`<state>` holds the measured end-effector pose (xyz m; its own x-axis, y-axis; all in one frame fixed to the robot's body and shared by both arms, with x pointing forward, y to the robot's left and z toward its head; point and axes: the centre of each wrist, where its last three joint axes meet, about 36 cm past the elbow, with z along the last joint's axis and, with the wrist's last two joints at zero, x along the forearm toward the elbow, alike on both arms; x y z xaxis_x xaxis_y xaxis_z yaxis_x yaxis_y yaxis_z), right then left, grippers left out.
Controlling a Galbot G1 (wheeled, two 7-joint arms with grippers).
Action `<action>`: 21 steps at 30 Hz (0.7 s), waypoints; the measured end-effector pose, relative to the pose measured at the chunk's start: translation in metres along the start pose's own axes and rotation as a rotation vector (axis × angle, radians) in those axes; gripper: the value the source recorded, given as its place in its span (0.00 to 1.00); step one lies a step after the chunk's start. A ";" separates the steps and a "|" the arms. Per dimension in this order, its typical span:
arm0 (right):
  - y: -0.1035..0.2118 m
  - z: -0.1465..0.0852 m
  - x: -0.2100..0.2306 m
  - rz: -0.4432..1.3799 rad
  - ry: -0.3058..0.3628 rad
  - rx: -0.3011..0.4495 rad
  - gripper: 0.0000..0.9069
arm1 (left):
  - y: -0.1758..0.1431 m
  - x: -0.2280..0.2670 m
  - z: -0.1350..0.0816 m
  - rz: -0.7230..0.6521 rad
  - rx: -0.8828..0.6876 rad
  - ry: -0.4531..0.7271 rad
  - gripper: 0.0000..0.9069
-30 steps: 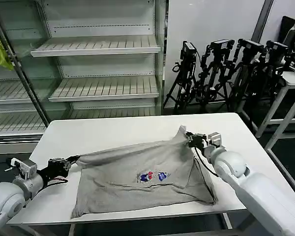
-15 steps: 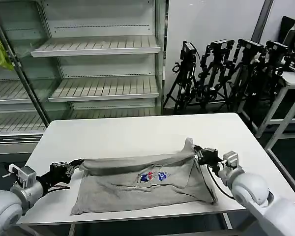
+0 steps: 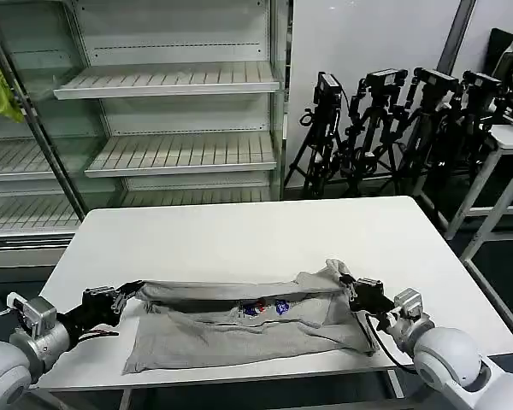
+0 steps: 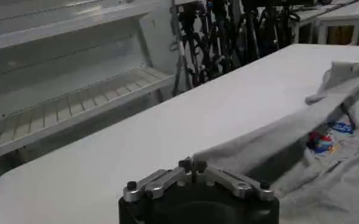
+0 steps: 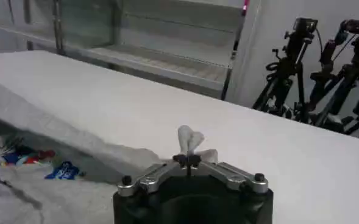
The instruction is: Fold and organize the clothes.
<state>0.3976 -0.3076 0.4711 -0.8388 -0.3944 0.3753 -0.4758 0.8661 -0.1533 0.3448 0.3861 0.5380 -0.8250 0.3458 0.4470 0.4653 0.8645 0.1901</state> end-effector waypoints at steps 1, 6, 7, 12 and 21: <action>0.000 0.001 0.002 -0.001 0.003 0.005 0.00 | 0.000 0.001 0.001 -0.001 0.000 0.002 0.04; 0.002 0.004 0.008 -0.011 0.014 0.020 0.00 | -0.003 0.005 0.008 -0.006 0.001 0.021 0.04; 0.003 0.004 0.009 -0.013 0.017 0.021 0.00 | -0.004 0.005 0.011 -0.005 0.002 0.027 0.04; 0.005 0.005 0.014 -0.019 0.021 0.028 0.00 | -0.009 0.007 0.023 -0.001 0.012 0.058 0.04; 0.011 0.008 0.022 -0.032 0.035 0.046 0.81 | -0.011 0.008 0.038 0.000 0.023 0.097 0.04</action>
<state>0.3719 -0.3091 0.4701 -0.8133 -0.4102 0.4126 -0.5149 0.8377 -0.1820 0.3213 0.3930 0.5062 -0.7894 0.3100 0.5298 0.4572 0.8729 0.1704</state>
